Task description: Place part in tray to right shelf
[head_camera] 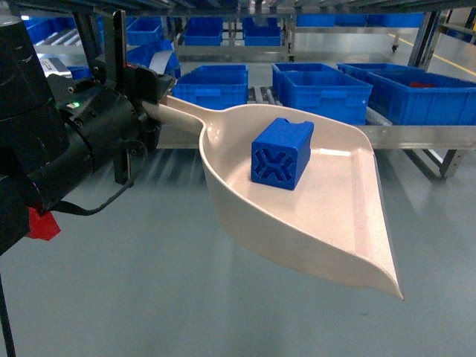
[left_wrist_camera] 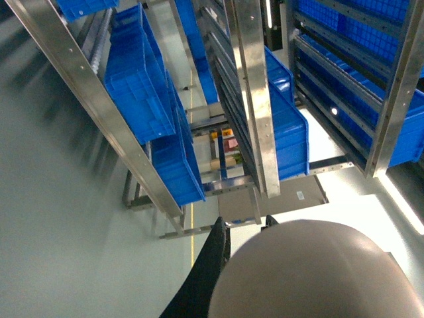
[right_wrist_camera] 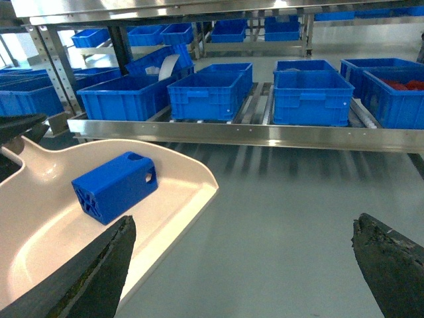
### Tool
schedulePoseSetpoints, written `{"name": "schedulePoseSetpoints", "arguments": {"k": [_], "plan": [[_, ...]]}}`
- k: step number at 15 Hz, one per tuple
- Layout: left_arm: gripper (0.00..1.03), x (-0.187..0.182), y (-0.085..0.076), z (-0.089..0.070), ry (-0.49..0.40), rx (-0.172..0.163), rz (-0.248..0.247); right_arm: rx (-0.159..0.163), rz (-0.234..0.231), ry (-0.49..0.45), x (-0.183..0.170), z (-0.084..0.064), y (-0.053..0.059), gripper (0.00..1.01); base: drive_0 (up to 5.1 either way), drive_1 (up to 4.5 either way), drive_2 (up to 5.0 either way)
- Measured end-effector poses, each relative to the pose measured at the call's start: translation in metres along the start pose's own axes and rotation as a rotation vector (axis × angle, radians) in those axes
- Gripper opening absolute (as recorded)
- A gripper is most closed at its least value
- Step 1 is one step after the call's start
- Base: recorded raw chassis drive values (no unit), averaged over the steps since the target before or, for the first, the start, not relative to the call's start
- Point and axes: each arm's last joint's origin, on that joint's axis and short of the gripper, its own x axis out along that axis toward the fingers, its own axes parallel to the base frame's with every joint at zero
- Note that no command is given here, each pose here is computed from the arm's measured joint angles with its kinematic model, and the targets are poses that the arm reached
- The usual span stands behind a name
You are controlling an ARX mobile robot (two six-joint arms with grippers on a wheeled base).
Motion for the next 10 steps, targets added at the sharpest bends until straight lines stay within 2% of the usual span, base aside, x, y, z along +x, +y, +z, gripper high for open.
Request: {"name": "schedulePoseSetpoints", "arguments": {"k": [10], "plan": [[0.12, -0.0003, 0.0004, -0.0001, 0.001, 0.0, 0.002, 0.0, -0.001, 0.0, 0.0, 0.0, 0.0, 0.98, 0.0, 0.0, 0.0]]}}
